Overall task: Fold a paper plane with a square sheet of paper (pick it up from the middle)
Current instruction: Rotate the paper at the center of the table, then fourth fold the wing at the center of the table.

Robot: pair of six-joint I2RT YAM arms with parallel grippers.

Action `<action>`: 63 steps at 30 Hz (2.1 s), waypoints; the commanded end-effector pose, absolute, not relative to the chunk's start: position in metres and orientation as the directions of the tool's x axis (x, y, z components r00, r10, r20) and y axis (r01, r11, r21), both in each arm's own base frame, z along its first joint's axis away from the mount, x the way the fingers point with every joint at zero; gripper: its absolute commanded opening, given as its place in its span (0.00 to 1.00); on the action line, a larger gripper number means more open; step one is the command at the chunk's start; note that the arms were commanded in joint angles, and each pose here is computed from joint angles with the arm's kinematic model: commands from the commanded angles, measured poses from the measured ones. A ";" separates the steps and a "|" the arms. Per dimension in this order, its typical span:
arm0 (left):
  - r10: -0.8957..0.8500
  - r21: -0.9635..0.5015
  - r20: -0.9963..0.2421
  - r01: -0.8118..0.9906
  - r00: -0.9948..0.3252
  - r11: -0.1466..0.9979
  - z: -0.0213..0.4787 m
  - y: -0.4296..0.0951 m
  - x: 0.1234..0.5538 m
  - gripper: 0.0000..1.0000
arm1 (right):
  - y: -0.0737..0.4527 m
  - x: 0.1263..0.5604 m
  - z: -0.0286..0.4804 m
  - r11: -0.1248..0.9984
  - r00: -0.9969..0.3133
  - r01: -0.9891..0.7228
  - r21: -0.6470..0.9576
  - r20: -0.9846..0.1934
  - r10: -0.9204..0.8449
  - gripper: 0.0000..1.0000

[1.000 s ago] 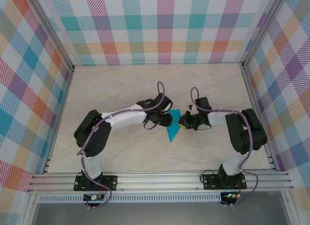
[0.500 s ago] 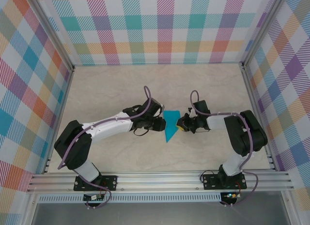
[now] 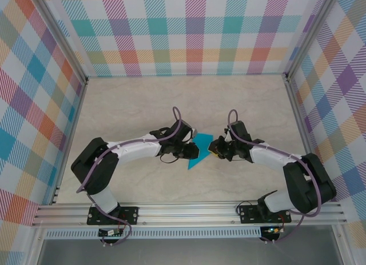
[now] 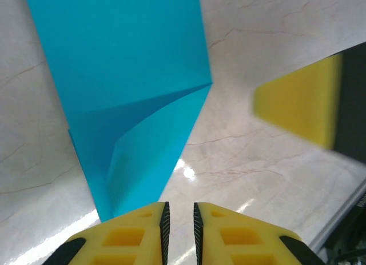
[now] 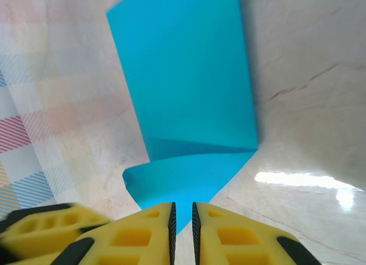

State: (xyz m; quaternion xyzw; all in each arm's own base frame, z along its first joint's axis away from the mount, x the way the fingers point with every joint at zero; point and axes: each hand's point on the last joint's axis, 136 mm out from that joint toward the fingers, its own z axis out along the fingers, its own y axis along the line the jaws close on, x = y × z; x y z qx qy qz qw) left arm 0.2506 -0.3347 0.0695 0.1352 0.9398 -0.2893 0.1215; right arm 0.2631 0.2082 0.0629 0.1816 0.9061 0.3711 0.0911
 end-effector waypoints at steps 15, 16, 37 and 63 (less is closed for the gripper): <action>0.209 -0.396 -0.268 0.305 -0.941 0.866 0.021 -0.326 0.268 0.12 | 0.218 0.254 0.051 0.629 -0.962 0.201 0.751 0.029 0.273 0.37; 0.206 -0.396 -0.268 0.302 -0.941 0.867 0.020 -0.325 0.267 0.12 | 0.219 0.254 0.049 0.629 -0.962 0.206 0.749 0.036 0.272 0.38; 0.166 -0.409 -0.326 0.297 -0.931 0.863 0.030 -0.320 0.281 0.12 | 0.230 0.266 0.034 0.624 -0.962 0.219 0.750 0.059 0.266 0.40; 0.144 -0.445 -0.373 0.313 -0.916 0.839 0.062 -0.318 0.281 0.26 | 0.248 0.265 0.037 0.627 -0.993 0.087 0.774 0.022 0.112 0.22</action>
